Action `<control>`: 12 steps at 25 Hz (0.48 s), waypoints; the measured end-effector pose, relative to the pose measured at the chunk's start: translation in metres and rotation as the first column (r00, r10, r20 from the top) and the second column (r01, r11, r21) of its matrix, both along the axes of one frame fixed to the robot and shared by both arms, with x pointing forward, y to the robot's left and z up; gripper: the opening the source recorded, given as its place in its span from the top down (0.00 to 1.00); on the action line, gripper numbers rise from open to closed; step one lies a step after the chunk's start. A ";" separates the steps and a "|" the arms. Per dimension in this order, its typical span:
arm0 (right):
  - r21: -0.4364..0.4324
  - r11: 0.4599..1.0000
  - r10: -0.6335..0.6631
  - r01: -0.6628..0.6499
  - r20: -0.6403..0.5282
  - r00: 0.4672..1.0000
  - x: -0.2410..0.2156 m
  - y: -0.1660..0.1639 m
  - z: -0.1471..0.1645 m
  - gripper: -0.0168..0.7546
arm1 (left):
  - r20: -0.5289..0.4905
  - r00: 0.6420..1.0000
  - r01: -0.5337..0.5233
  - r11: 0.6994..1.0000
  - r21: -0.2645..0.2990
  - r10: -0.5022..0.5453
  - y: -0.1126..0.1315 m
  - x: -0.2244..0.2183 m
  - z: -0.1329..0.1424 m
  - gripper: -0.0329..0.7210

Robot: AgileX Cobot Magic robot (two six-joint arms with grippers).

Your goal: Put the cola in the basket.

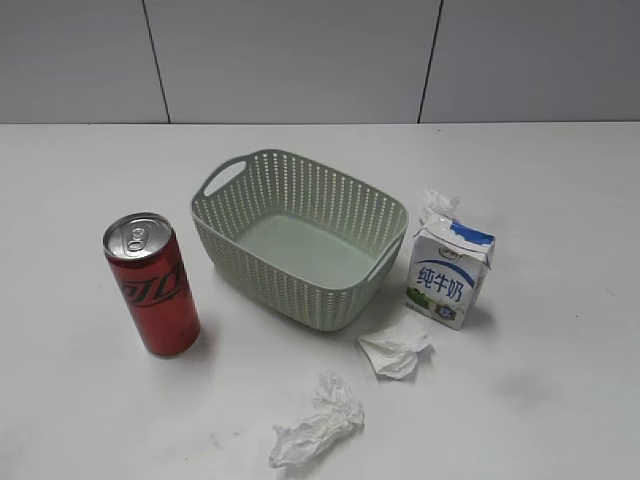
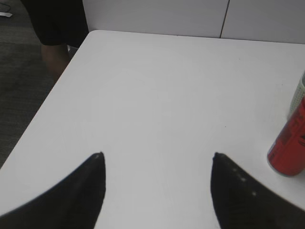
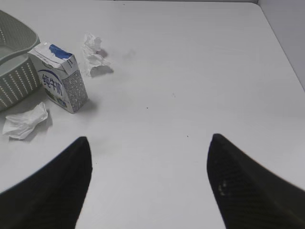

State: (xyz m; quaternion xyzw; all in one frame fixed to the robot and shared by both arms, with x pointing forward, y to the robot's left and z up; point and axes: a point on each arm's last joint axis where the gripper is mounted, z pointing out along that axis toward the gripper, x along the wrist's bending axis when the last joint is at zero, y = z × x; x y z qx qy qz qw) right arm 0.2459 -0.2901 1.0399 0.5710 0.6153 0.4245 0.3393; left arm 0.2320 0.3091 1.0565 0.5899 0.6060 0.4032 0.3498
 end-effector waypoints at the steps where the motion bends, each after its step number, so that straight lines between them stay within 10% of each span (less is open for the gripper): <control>1: 0.000 1.000 0.000 0.000 0.000 1.000 0.000 0.000 0.000 0.24 | 0.000 1.000 0.000 1.000 0.000 0.000 0.000 0.000 0.000 0.26; 12: 0.000 1.000 0.000 0.000 0.000 1.000 0.000 0.000 0.000 0.24 | 0.000 1.000 0.000 1.000 0.000 0.000 0.000 0.000 0.000 0.26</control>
